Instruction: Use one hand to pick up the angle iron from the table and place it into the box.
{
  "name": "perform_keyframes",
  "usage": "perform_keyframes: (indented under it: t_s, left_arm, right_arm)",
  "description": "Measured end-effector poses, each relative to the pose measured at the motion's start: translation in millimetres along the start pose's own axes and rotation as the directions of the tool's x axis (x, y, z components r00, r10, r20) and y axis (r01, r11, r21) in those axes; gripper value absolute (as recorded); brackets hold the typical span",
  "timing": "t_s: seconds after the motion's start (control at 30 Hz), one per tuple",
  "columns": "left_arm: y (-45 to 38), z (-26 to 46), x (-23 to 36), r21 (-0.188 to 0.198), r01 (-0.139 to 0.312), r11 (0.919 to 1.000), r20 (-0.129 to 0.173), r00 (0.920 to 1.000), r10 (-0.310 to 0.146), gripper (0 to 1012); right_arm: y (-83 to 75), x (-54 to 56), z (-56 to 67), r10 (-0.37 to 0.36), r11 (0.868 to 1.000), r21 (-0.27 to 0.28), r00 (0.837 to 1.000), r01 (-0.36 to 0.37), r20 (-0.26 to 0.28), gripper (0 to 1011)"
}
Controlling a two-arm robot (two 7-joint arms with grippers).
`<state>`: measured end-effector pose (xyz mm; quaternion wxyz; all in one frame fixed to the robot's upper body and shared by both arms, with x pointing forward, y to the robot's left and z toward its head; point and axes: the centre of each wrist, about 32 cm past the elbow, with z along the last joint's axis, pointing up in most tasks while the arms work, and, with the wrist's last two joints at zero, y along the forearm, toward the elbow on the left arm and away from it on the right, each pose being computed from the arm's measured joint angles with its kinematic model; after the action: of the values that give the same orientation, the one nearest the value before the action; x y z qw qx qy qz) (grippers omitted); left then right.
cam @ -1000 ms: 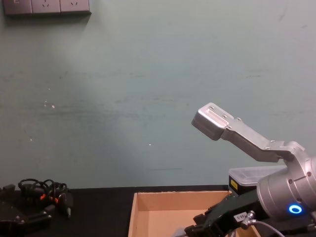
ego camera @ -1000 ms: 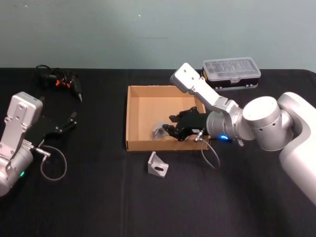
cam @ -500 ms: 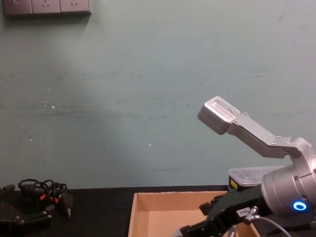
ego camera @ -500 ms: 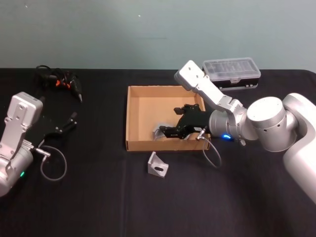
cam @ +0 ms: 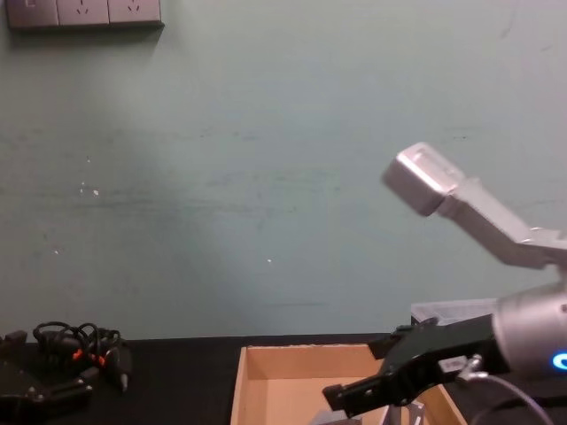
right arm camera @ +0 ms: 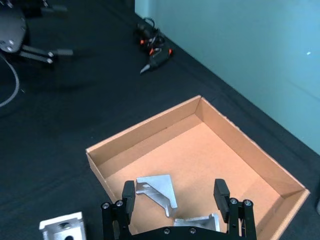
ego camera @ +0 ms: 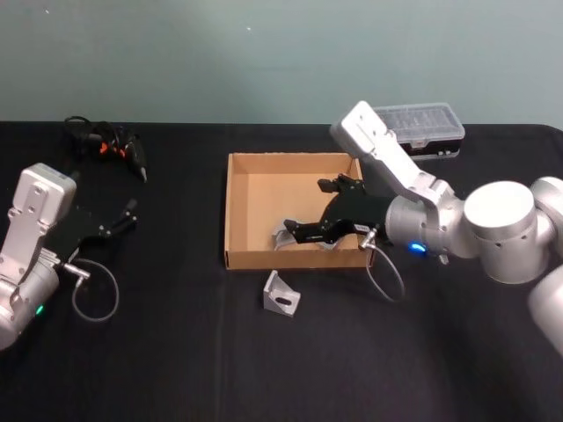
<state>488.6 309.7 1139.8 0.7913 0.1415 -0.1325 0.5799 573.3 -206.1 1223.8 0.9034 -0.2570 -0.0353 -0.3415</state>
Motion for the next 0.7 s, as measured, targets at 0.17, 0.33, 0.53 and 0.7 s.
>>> perform_keyframes:
  t_s: [0.17, 0.33, 0.53, 0.7]
  left_arm:
    - [0.0, 0.0, 0.0, 0.0, 0.0, 1.0, 0.0, 1.0, 0.0, 1000]
    - [0.0, 0.0, 0.0, 0.0, 0.0, 1.0, 0.0, 1.0, 0.0, 1000]
    - [0.0, 0.0, 0.0, 0.0, 0.0, 1.0, 0.0, 1.0, 0.0, 1000]
    - [0.0, 0.0, 0.0, 0.0, 0.0, 1.0, 0.0, 1.0, 0.0, 1000]
  right_arm:
    - [-23.7, -7.5, -5.2, -0.002, 0.998, 0.056, 1.0, 0.003, -0.006, 1000]
    - [-37.8, -17.3, -10.1, 0.016, 0.996, 0.094, 1.0, -0.014, -0.015, 1000]
    - [-44.5, -29.9, -15.6, 0.108, 0.99, 0.095, 0.994, -0.108, -0.002, 1000]
    - [-43.0, -37.2, -19.1, 0.182, 0.98, 0.078, 0.983, -0.182, 0.006, 1000]
